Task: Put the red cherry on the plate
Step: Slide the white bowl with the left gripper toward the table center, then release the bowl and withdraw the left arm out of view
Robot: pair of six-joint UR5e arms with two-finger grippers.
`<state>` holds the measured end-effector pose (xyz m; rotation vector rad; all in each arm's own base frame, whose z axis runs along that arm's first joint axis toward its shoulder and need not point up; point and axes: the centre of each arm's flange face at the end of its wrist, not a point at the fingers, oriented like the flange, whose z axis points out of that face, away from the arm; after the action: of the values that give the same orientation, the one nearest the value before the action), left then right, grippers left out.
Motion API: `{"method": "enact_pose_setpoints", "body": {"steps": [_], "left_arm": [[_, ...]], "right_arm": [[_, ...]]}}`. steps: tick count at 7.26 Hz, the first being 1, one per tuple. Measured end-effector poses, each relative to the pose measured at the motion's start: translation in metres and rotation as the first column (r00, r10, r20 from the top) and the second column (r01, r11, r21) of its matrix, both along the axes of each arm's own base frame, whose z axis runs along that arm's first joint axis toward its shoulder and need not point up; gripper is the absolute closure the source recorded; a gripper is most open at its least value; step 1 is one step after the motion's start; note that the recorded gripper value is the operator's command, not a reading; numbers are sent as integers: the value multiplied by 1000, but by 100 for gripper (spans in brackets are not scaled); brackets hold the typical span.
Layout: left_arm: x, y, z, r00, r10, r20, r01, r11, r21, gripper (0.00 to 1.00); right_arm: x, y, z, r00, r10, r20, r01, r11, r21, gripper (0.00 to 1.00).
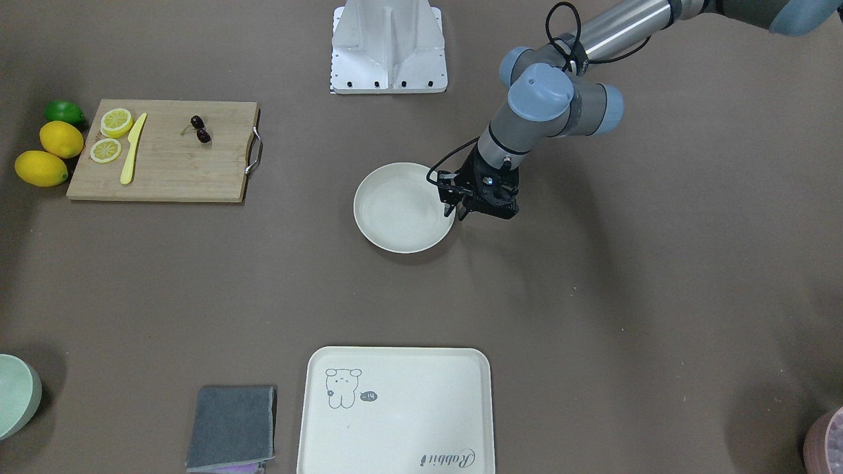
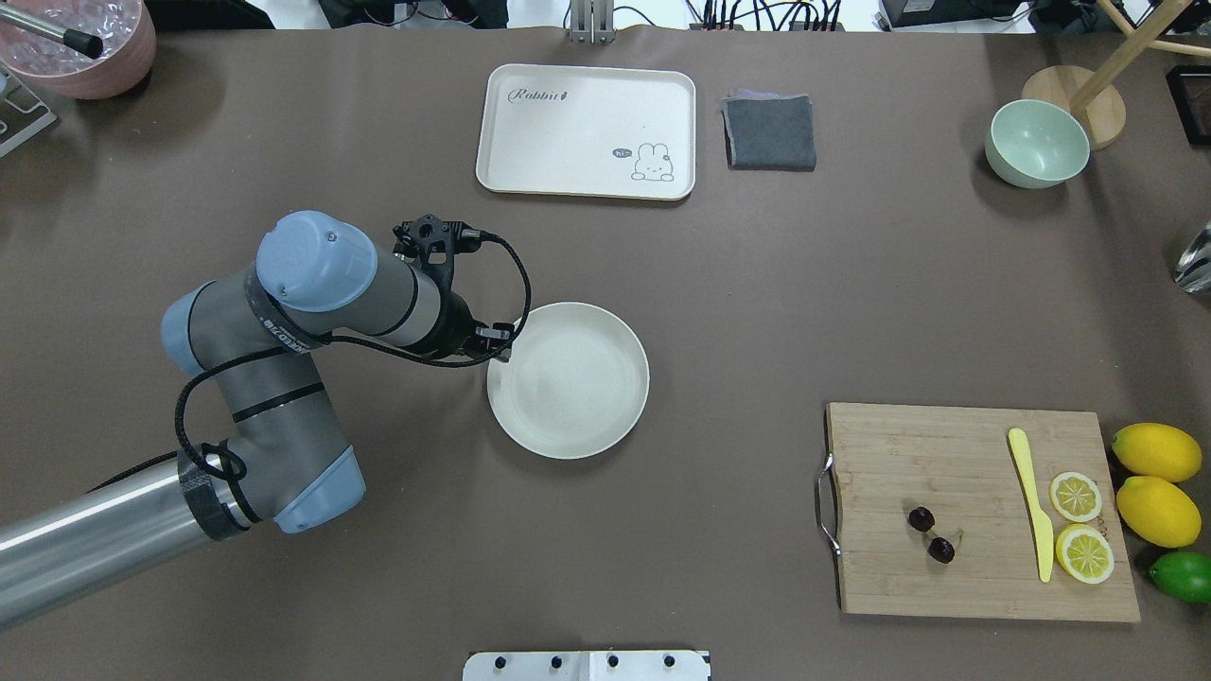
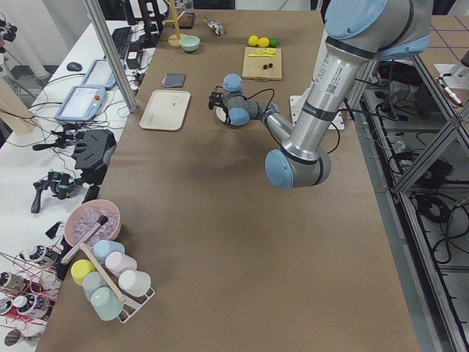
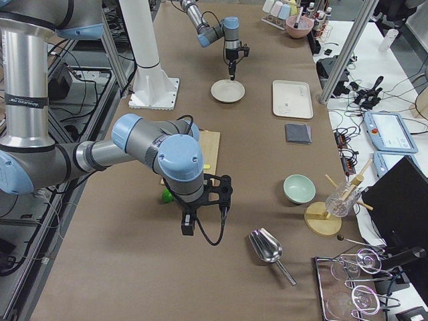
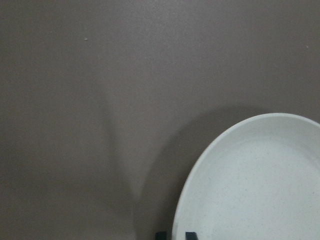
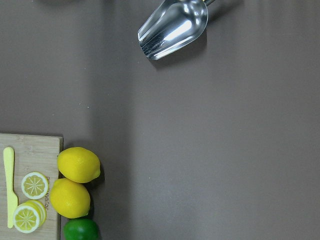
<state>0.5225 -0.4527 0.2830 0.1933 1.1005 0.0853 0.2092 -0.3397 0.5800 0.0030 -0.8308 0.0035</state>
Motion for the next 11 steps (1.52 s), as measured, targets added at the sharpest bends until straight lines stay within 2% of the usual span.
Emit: {"method": "enact_pose_setpoints", "body": {"steps": [2, 3, 5, 8, 9, 11], "left_arm": [[-17, -9, -8, 1000, -1, -17, 1, 1000, -6, 1], [-45, -19, -4, 999, 10, -35, -11, 1000, -24, 1], [-144, -43, 30, 997, 36, -62, -39, 998, -54, 1], [-342, -59, 161, 995, 88, -43, -88, 996, 7, 1], [-399, -54, 198, 995, 79, -59, -78, 997, 13, 1], [-473, -35, 268, 996, 61, -64, -58, 998, 36, 1]], "right_arm": [[0, 0, 0, 1000, 0, 0, 0, 1000, 1, 0], [0, 0, -1, 1000, 0, 0, 0, 1000, 1, 0], [0, 0, -3, 1000, 0, -2, 0, 1000, 6, 0], [-1, -4, -6, 1000, -4, -3, 4, 1000, 13, 0], [-3, -6, -7, 1000, -9, -4, 9, 1000, 16, 0], [-7, -10, -10, 1000, -21, -5, 21, 1000, 21, 0]]}}
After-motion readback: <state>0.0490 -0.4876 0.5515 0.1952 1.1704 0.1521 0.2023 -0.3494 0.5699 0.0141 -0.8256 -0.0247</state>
